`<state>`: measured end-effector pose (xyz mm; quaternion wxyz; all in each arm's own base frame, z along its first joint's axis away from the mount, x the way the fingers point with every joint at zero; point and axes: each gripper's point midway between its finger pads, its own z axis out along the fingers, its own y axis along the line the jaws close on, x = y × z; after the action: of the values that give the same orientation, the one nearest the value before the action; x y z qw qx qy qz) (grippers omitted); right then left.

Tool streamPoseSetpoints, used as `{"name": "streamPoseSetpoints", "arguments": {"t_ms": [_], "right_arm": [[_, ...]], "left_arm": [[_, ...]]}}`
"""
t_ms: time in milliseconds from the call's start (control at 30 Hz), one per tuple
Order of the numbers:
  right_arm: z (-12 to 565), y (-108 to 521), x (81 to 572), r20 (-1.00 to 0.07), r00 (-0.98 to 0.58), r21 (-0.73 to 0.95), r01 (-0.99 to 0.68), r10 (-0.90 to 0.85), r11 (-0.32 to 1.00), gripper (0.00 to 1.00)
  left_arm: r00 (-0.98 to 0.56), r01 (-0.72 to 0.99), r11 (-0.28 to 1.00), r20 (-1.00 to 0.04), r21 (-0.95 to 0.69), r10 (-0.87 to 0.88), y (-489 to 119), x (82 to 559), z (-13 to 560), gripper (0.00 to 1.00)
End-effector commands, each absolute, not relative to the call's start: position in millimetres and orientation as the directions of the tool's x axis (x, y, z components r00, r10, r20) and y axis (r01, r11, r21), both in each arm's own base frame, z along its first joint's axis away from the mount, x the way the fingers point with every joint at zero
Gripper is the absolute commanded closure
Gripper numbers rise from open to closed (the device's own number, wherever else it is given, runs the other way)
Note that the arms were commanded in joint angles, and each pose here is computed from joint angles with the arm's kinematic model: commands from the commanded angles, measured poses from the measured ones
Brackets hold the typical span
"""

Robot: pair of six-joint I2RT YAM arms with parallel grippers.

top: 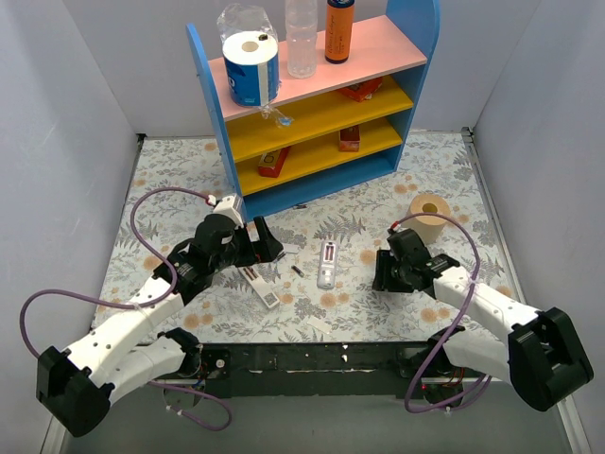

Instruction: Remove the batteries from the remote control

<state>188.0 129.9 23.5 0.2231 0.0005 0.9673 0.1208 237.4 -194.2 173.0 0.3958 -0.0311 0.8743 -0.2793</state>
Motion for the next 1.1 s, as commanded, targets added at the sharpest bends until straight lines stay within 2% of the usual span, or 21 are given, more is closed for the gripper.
{"name": "streamPoseSetpoints", "arguments": {"t_ms": [0,67,100,200,300,433,567,733,1067], "right_arm": [[67.2,131.7,208.3,-0.523,-0.851,0.222,-0.098,0.034,0.970,0.33],[78.3,124.0,207.0,-0.527,-0.849,0.184,-0.096,0.016,0.978,0.23],[95.1,126.4,212.6,-0.557,-0.830,0.192,-0.110,0.016,0.975,0.11],[119.6,137.4,204.9,-0.563,-0.825,0.231,-0.214,-0.049,0.949,0.06],[163.5,145.7,204.9,-0.601,-0.797,0.265,-0.271,-0.061,0.925,0.05],[222.6,150.2,212.0,-0.709,-0.705,0.308,-0.304,0.004,0.902,0.05],[258.6,160.0,201.6,-0.761,-0.641,0.407,-0.355,0.098,0.842,0.05],[277.4,166.1,194.5,-0.793,-0.589,0.459,-0.406,0.158,0.790,0.06],[300.7,166.7,191.4,-0.828,-0.526,0.467,-0.452,0.196,0.760,0.08]], "left_arm": [[-0.663,0.215,0.806,-0.689,-0.551,-0.294,-200.9,235.1,191.2,0.02],[-0.650,0.225,0.799,-0.697,-0.558,-0.304,-201.6,236.5,197.3,0.02],[-0.654,0.251,0.782,-0.695,-0.571,-0.298,-206.0,233.6,202.0,0.02],[-0.610,0.329,0.740,-0.730,-0.587,-0.308,-212.6,232.6,224.3,0.02],[-0.559,0.355,0.696,-0.738,-0.624,-0.376,-214.3,235.7,253.8,0.02],[-0.563,0.408,0.630,-0.725,-0.661,-0.396,-224.4,228.8,288.3,0.02],[-0.566,0.457,0.569,-0.717,-0.683,-0.407,-230.9,220.3,316.2,0.02],[-0.551,0.495,0.530,-0.720,-0.689,-0.421,-230.4,211.5,338.3,0.02],[-0.536,0.473,0.554,-0.722,-0.686,-0.437,-221.6,210.3,341.0,0.02]]}}
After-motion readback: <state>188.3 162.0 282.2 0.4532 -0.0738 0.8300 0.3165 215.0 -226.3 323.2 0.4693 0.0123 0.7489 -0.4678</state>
